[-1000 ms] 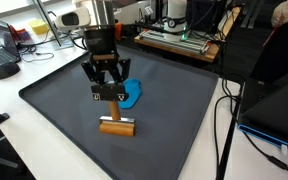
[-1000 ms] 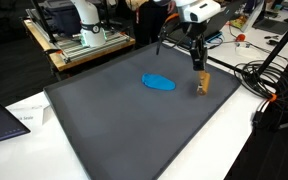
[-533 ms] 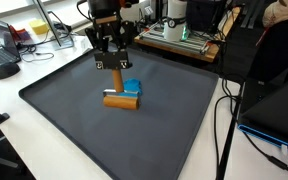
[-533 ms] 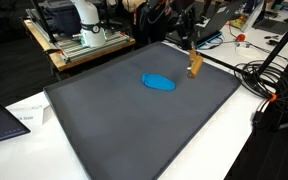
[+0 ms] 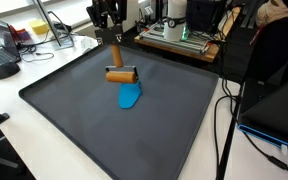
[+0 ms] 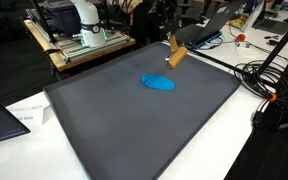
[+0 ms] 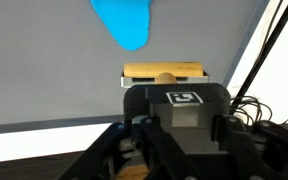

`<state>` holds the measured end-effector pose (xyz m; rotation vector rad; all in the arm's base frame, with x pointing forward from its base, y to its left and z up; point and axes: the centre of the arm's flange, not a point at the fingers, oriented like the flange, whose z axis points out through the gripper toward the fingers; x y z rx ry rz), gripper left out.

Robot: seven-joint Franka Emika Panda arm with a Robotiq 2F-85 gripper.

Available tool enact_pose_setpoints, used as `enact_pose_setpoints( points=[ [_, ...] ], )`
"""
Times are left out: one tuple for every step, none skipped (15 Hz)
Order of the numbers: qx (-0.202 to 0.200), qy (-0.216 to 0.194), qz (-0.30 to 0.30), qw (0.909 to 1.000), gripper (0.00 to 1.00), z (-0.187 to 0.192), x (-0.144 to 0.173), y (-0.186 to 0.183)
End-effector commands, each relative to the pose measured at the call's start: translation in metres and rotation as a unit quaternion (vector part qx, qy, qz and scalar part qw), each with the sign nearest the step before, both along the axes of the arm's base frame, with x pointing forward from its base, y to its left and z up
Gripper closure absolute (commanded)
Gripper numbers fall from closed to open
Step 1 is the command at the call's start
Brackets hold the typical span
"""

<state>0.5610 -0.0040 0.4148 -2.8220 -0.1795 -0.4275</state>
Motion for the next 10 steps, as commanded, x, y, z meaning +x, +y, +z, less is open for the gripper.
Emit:
enact_pose_setpoints(
  points=[
    [0.032,-0.003,-0.054,0.998,0.78,0.011,-0.02,-0.038],
    [0.044,-0.012,-0.059,0.9972,0.78,0.013,-0.021,-0.051],
    [0.022,0.001,-0.045,0.9987,0.53,0.003,-0.008,-0.036],
    [0.026,-0.001,-0.054,0.9982,0.53,0.004,-0.009,-0.047],
    [0.029,-0.003,-0.06,0.9978,0.53,0.004,-0.01,-0.053],
    [0.03,-0.003,-0.062,0.9976,0.53,0.004,-0.01,-0.055],
    [0.03,-0.003,-0.062,0.9976,0.53,0.004,-0.01,-0.054],
    [0.031,-0.003,-0.061,0.9977,0.53,0.004,-0.01,-0.052],
    [0.032,-0.003,-0.06,0.9977,0.53,0.004,-0.01,-0.051],
    [0.032,-0.003,-0.059,0.9977,0.53,0.004,-0.01,-0.05]
  ],
)
